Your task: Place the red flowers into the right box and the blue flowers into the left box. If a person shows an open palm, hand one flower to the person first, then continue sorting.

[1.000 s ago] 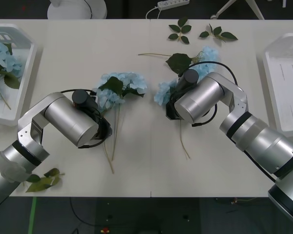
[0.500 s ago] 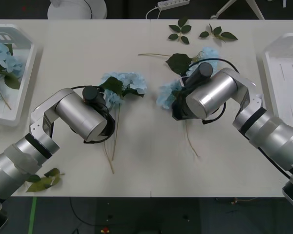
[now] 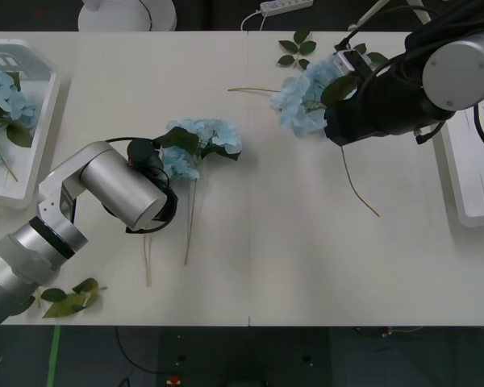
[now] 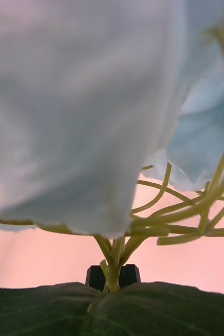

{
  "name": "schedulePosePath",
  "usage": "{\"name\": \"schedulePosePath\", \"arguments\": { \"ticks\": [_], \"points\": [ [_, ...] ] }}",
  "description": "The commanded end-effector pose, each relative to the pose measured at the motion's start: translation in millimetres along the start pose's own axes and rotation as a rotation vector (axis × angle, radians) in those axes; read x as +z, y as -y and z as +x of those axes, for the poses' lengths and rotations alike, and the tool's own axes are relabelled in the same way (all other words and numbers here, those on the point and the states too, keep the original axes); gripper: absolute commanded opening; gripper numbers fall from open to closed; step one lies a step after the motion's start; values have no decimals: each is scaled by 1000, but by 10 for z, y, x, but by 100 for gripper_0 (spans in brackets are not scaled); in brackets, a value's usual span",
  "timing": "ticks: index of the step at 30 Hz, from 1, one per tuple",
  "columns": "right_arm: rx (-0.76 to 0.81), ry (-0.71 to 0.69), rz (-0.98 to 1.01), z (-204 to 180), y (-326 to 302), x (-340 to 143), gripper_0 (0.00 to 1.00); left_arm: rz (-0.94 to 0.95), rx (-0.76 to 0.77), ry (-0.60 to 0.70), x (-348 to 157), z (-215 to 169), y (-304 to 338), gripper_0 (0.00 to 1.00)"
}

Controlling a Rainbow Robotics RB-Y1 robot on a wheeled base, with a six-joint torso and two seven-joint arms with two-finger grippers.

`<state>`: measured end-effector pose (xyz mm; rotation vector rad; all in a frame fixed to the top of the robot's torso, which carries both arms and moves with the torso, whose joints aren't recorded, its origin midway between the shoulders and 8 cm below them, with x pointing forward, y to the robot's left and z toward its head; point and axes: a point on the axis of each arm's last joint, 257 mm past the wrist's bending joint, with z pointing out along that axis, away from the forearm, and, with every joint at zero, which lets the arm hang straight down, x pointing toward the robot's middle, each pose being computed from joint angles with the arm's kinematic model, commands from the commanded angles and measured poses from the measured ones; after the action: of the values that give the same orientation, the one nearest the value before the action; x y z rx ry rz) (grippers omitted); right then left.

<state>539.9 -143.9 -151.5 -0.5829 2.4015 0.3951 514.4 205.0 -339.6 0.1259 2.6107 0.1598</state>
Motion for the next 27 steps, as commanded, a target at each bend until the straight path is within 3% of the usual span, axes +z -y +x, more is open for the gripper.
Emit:
{"name": "schedulePosePath", "arguments": {
  "ticks": [1, 11, 15, 19, 24, 27],
  "points": [
    [-100, 168, -75, -506, -166, -370, 0, -90, -8, 5, -267, -159, -787, 0],
    [-179, 452, -362, -1225, -1016, -810, 0, -160, -152, 78, -1367, -706, -1999, 0],
    [-230, 566, -439, -1460, -1363, -933, 0, -324, -136, 143, -2053, -1001, -2745, 0],
    [-243, 665, -499, -1624, -1695, -947, 0, -532, -102, 158, -2457, -1042, -3524, 0],
    [-244, 762, -547, -1768, -2044, -936, 0, -576, -159, 122, -2420, -908, -4032, 0],
    [-235, 822, -578, -1849, -2284, -938, 0, -613, -140, 48, -2229, -633, -4369, 0]
  ]
}}
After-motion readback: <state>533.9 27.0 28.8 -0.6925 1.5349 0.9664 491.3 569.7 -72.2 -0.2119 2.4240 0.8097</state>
